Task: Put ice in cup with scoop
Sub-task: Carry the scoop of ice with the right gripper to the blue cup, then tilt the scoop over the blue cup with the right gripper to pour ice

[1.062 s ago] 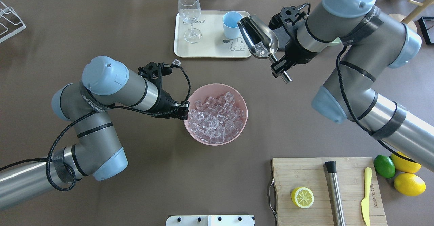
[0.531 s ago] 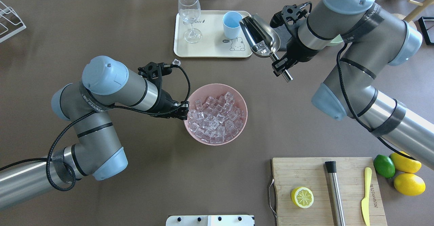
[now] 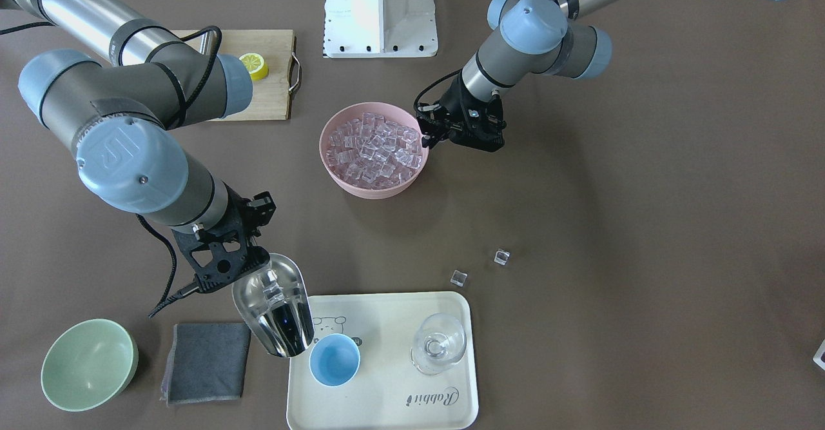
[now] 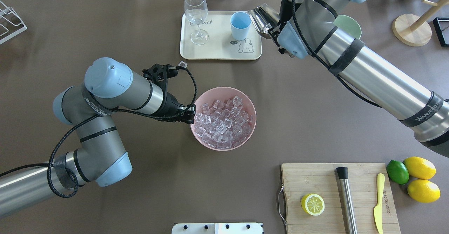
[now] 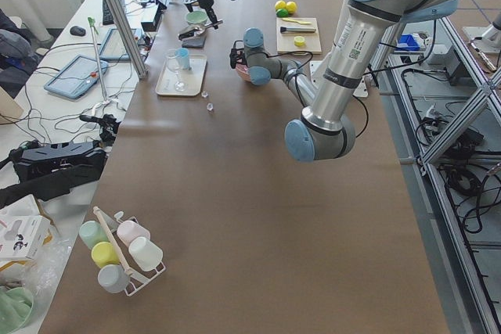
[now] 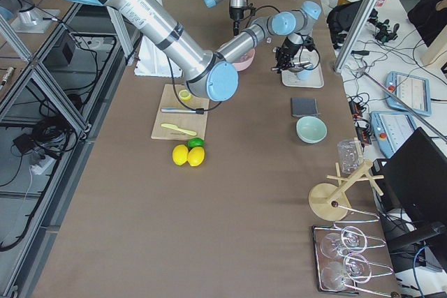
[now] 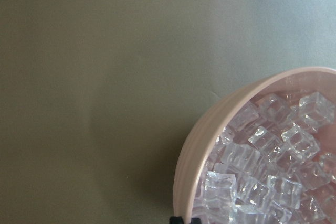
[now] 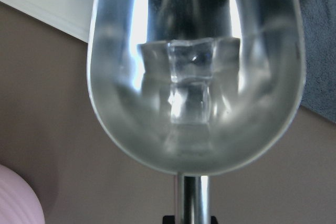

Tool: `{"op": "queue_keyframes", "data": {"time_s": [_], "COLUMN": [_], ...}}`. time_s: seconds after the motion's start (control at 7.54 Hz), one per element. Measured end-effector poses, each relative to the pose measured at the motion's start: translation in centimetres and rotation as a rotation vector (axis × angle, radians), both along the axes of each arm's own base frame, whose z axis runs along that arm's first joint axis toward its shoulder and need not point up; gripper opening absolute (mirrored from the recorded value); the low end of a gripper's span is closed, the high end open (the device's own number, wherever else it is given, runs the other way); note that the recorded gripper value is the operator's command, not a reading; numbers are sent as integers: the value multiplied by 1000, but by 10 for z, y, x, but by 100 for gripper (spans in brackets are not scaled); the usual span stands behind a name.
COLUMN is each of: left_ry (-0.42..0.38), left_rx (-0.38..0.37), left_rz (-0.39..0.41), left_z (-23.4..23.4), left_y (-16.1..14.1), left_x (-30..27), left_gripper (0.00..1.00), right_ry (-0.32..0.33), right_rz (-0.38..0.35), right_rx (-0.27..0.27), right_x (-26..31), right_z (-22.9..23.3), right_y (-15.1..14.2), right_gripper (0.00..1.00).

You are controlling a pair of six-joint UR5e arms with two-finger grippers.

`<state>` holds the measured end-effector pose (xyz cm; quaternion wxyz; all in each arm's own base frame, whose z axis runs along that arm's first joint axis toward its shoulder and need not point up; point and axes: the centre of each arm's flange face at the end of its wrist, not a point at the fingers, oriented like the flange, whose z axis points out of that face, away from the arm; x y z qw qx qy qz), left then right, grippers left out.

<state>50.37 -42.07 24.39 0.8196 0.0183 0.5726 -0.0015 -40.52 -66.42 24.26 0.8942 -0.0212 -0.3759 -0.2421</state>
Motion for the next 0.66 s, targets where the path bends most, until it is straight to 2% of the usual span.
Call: {"op": "queue_keyframes", "data": {"time_s": [0.27, 0.66], "left_ry": [0, 1], "left_rx": [0, -1], "left_rz": [0, 0], "left_z": [0, -1], "left_y": [0, 0], "left_x": [0, 0], "left_gripper": [9, 10], "right_ry": [15, 37], "right_rz": [-65, -88], "right_rx": [-41, -105], "right_x": [11, 7], "right_z": [-14, -29], "right_y": [-24, -42], "right_gripper": [0, 0]}}
